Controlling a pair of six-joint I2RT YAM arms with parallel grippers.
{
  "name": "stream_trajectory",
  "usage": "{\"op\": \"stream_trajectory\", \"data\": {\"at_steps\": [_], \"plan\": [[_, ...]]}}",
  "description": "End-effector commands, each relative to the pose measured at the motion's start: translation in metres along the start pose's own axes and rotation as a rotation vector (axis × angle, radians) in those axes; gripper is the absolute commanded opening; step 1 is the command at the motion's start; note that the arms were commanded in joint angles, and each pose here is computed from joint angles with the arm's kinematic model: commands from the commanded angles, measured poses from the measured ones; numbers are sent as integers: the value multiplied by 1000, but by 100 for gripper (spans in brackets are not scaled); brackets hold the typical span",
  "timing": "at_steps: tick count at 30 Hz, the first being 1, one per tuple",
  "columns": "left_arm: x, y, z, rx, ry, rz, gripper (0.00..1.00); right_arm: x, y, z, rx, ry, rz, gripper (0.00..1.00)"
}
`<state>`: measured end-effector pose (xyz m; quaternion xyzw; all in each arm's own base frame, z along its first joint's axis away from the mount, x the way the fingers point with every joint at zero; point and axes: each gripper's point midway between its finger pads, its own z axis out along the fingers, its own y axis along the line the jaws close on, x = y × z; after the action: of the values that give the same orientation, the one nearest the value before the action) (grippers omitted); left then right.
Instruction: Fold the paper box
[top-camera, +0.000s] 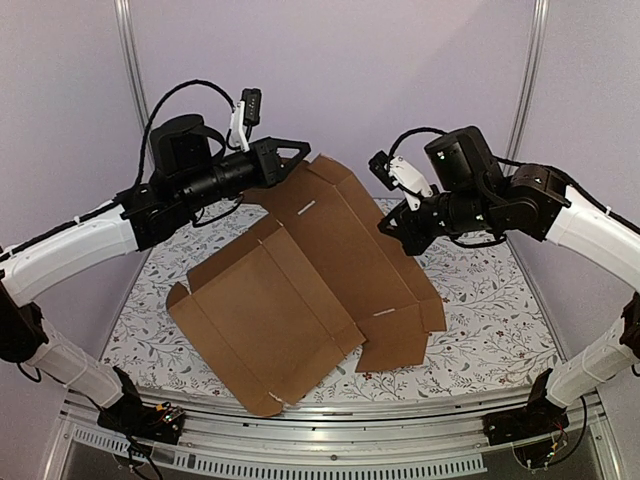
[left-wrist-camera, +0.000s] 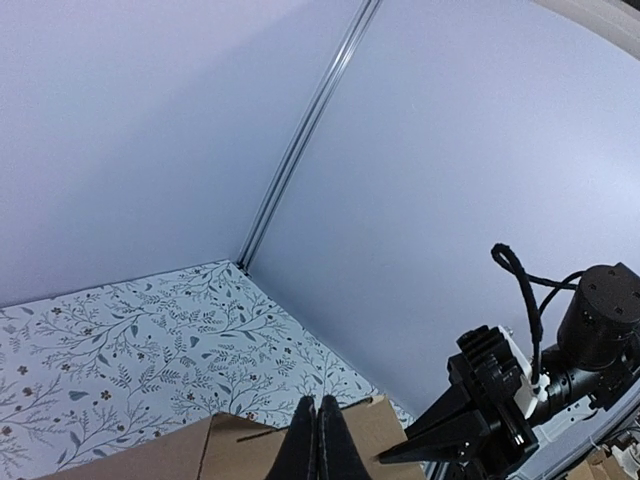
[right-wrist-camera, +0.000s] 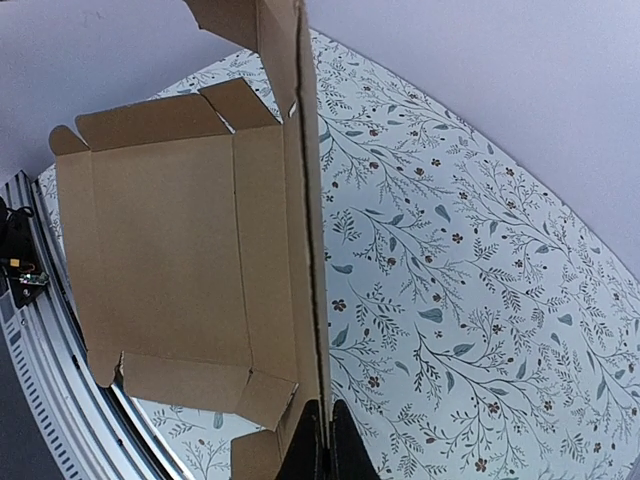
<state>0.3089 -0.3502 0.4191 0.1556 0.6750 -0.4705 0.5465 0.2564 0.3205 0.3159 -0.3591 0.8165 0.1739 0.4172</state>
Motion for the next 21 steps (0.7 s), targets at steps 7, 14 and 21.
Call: {"op": "stream_trajectory", "data": {"at_steps": [7,14,21], "plan": [[-9,7,8,-42,36,51,0,-3,8,-9,54,-32,-136,0],[14,6,9,-17,168,69,0,-13,6,-15,73,-71,-143,0],[28,2,5,4,260,99,0,-22,-1,-19,122,-86,-128,0]]}}
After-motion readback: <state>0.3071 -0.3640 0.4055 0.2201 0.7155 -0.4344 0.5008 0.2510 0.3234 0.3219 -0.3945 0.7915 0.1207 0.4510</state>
